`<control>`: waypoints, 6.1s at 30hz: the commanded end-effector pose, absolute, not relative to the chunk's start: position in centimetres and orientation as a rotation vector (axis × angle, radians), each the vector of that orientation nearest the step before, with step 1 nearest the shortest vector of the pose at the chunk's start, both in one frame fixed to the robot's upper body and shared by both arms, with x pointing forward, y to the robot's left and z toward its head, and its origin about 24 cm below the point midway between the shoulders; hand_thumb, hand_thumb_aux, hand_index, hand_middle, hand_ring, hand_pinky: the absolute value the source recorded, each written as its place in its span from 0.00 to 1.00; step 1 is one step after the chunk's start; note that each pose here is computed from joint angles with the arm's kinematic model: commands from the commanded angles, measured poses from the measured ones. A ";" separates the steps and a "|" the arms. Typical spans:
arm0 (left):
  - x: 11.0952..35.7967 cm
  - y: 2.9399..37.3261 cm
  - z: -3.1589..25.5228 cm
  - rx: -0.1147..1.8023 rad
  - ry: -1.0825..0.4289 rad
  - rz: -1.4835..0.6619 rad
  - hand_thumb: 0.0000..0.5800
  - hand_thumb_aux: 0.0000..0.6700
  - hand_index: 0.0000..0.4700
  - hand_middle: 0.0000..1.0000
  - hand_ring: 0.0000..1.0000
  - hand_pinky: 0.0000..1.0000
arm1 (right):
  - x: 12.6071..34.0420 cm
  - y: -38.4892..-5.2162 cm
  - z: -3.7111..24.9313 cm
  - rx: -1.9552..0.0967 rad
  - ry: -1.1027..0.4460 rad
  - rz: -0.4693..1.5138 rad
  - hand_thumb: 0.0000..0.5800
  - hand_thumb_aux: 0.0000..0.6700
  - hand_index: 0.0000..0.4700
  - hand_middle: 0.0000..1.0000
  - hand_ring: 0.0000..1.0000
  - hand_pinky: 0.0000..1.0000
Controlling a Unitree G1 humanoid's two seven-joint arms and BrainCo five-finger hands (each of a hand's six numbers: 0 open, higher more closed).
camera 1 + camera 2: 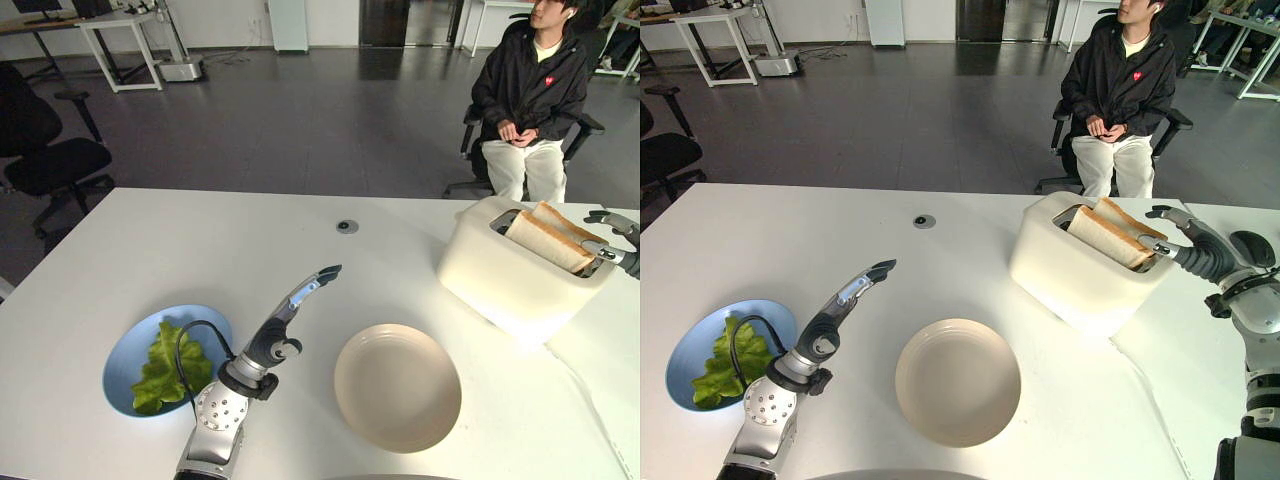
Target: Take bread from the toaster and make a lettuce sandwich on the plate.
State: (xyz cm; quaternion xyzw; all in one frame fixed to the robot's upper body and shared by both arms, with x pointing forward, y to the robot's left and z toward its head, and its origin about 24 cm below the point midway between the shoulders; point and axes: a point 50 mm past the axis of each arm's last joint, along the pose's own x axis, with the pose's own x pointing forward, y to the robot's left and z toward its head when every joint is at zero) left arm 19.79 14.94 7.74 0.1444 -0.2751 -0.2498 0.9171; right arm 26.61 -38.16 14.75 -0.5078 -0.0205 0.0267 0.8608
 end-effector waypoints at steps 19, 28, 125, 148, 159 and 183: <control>19.6 14.7 7.7 0.307 -0.545 -0.535 0.00 0.00 0.00 0.00 0.00 0.00 | 26.4 -39.5 15.3 -1.069 -0.007 0.021 0.31 0.17 0.17 0.00 0.00 0.00; 19.4 14.7 7.7 0.314 -0.543 -0.541 0.00 0.00 0.00 0.00 0.00 0.00 | 26.3 -38.4 15.0 -1.100 -0.040 0.102 0.95 0.78 0.78 0.00 0.00 0.00; 18.2 31.9 9.9 1.693 -0.173 -0.507 1.00 1.00 1.00 0.00 0.00 0.00 | 23.4 -14.9 14.4 -1.046 -0.234 1.377 0.00 0.00 0.00 0.00 0.00 0.00; 18.5 24.7 13.0 1.482 -0.466 -0.599 1.00 1.00 1.00 0.00 0.00 0.00 | 22.0 -14.7 9.6 -1.419 -0.161 1.510 0.00 0.00 0.00 0.00 0.00 0.00; 19.0 16.6 13.2 1.293 -0.678 -0.829 1.00 1.00 1.00 0.00 0.00 0.00 | 22.8 -13.3 14.3 -1.252 -0.451 1.281 0.00 0.00 0.00 0.00 0.00 0.00; 21.0 4.5 7.9 1.202 -0.839 -1.045 1.00 1.00 1.00 0.00 0.00 0.00 | 27.3 -19.9 17.5 -1.142 -0.407 0.684 0.00 0.00 0.00 0.00 0.00 0.00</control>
